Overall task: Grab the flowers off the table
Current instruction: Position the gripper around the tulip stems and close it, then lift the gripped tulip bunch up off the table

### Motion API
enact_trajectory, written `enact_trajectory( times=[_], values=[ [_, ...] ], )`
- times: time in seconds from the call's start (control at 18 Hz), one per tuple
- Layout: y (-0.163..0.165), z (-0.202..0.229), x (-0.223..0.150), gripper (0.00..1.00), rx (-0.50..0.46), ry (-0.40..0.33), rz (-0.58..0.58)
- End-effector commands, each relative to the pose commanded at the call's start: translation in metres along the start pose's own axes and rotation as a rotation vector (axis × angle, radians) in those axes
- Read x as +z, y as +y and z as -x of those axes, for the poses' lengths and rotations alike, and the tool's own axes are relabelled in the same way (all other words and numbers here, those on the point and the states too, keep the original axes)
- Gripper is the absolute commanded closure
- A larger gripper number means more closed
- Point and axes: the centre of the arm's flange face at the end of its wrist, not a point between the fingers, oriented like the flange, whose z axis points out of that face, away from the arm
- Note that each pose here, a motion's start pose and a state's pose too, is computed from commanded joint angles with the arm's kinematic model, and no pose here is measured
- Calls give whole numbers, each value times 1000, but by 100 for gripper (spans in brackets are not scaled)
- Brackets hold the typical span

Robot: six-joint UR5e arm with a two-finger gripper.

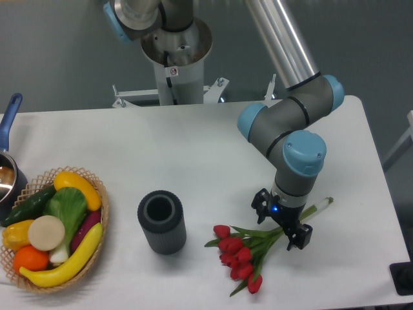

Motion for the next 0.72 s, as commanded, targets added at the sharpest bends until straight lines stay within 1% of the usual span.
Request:
enact_trajectory(
  times=[0.22, 0.33, 0.44, 0.56, 0.72],
  values=[
    [2, 4, 11, 0, 2, 1, 78],
    [3, 4, 12, 1, 0, -1, 77],
    [3, 3, 14, 4, 2, 1, 76],
    [-3, 2, 14, 12, 7, -1, 75],
    [-3, 2, 12, 33, 5, -2, 73]
  ],
)
